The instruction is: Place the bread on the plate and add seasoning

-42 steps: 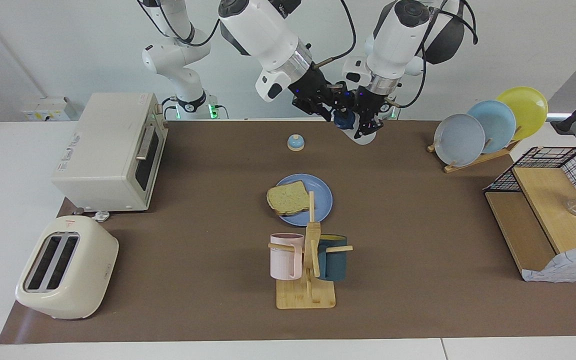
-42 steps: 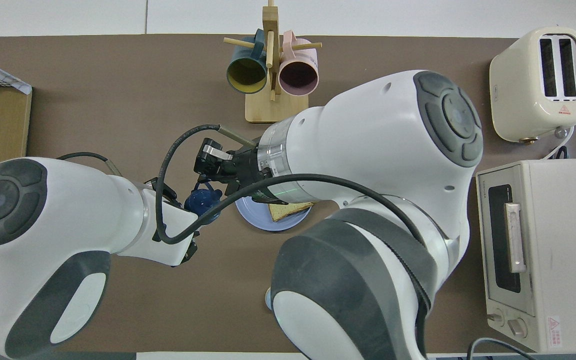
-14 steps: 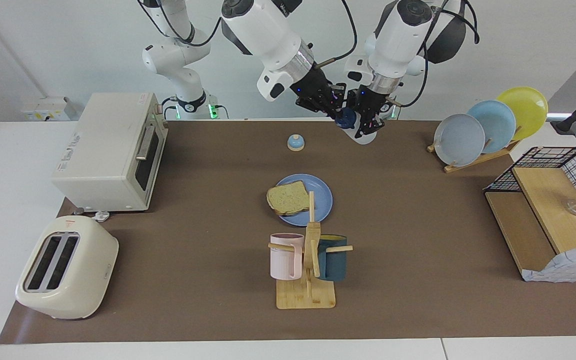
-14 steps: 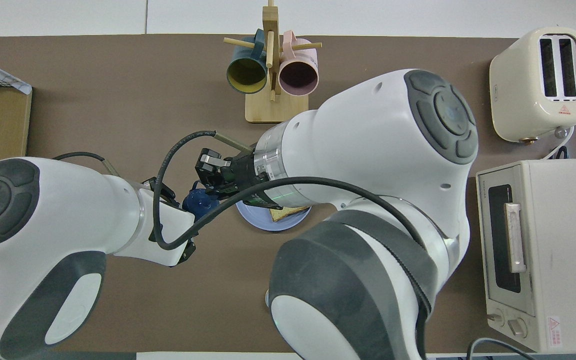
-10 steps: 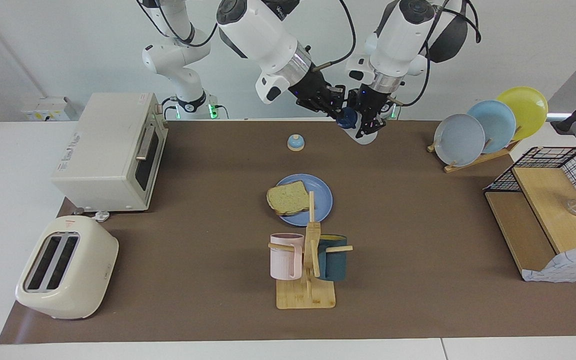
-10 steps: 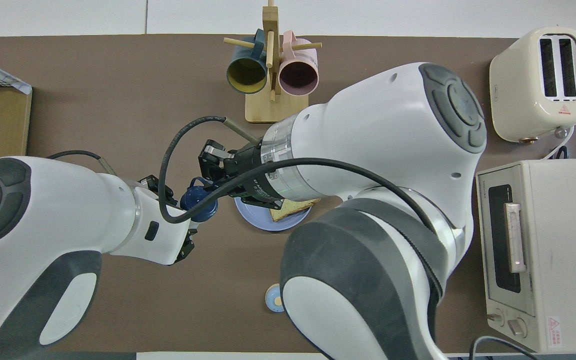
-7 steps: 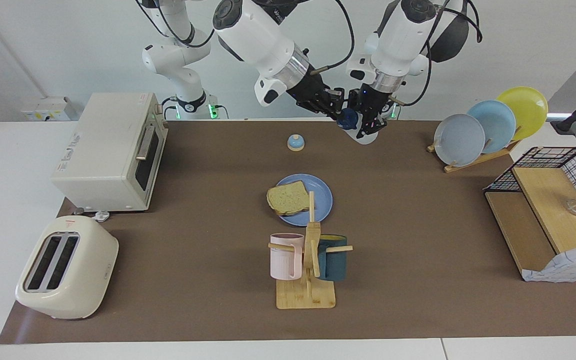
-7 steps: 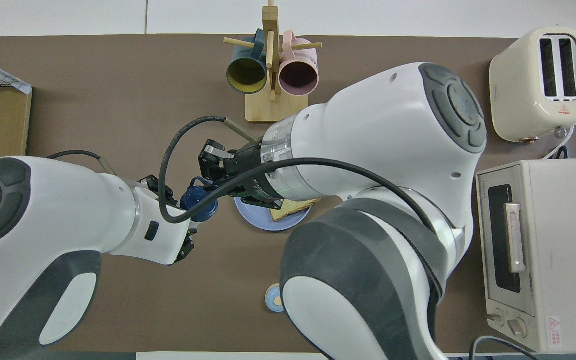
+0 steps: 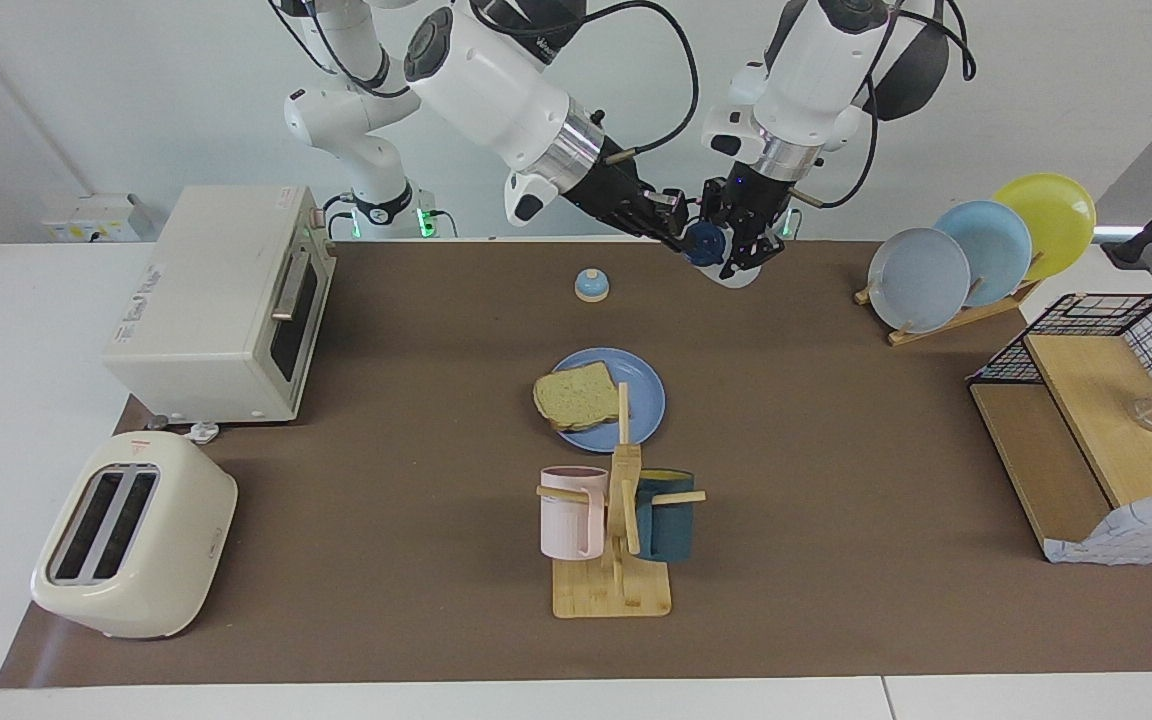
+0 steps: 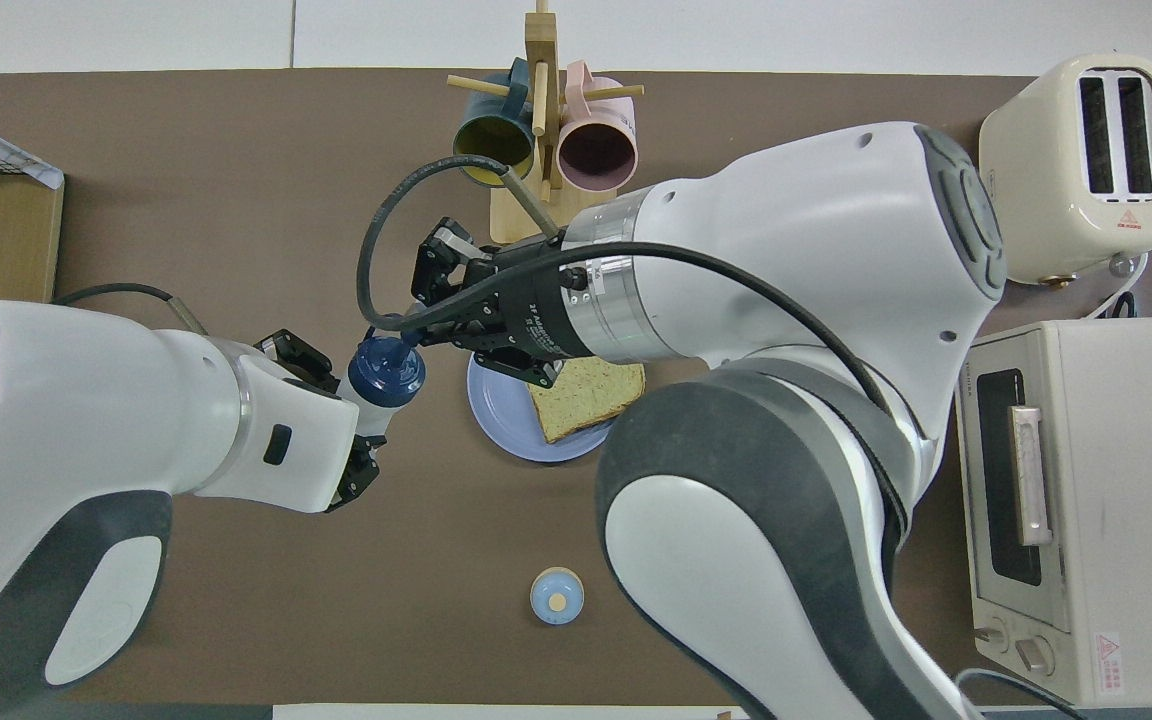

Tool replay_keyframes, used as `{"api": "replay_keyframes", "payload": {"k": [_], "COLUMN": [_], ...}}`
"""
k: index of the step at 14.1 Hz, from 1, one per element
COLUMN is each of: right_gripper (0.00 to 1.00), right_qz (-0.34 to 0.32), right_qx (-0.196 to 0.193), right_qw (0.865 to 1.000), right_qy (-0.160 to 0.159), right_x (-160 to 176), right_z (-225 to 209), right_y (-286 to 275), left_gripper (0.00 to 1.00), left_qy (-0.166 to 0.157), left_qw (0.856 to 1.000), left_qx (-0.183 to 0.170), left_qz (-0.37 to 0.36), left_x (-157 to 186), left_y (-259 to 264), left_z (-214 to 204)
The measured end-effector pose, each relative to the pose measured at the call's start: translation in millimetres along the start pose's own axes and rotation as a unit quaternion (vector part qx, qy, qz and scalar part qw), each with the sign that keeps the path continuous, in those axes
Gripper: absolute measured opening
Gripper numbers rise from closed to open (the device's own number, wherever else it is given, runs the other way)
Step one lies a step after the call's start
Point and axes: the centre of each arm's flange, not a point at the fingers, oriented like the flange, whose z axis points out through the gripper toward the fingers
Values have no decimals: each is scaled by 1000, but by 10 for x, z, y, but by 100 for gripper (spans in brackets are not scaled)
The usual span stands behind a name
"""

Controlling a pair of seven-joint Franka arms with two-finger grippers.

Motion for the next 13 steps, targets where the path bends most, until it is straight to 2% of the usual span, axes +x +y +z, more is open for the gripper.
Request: {"api": "replay_keyframes", "payload": {"k": [1,3,5,10,11,12,13], "right_gripper": [14,9,1,1,6,6,11], "right_qz": [18,41,49,43,27,-3,-30], "right_qx": [14,73,89,82,74,55,30], "right_qw": [1000,996,994,995,996,998,998], "right_qy": [1,25,31,29,29,34,43], "right_x": [32,146,202,213,204,192,180], "right_z": [3,-127,-197,-150,-127,-95,-66], "right_y": [5,-80,-98,-57,-34,3,40], "left_gripper": [42,42,42,42,42,42,42], "left_qy": [1,-16,-25,-27,-27,-27,-27], "left_qw": [1000,1000,999,999,999,999,999], "left_qx": [0,-15,-22,-23,-23,-23,-23], "left_qz": [-2,11,19,21,20,20,20], "left_x": [-9,-20,5,8,7,7,7], "left_y": [-14,73,162,178,178,178,178], "left_z": [-5,99,204,222,222,221,221]}}
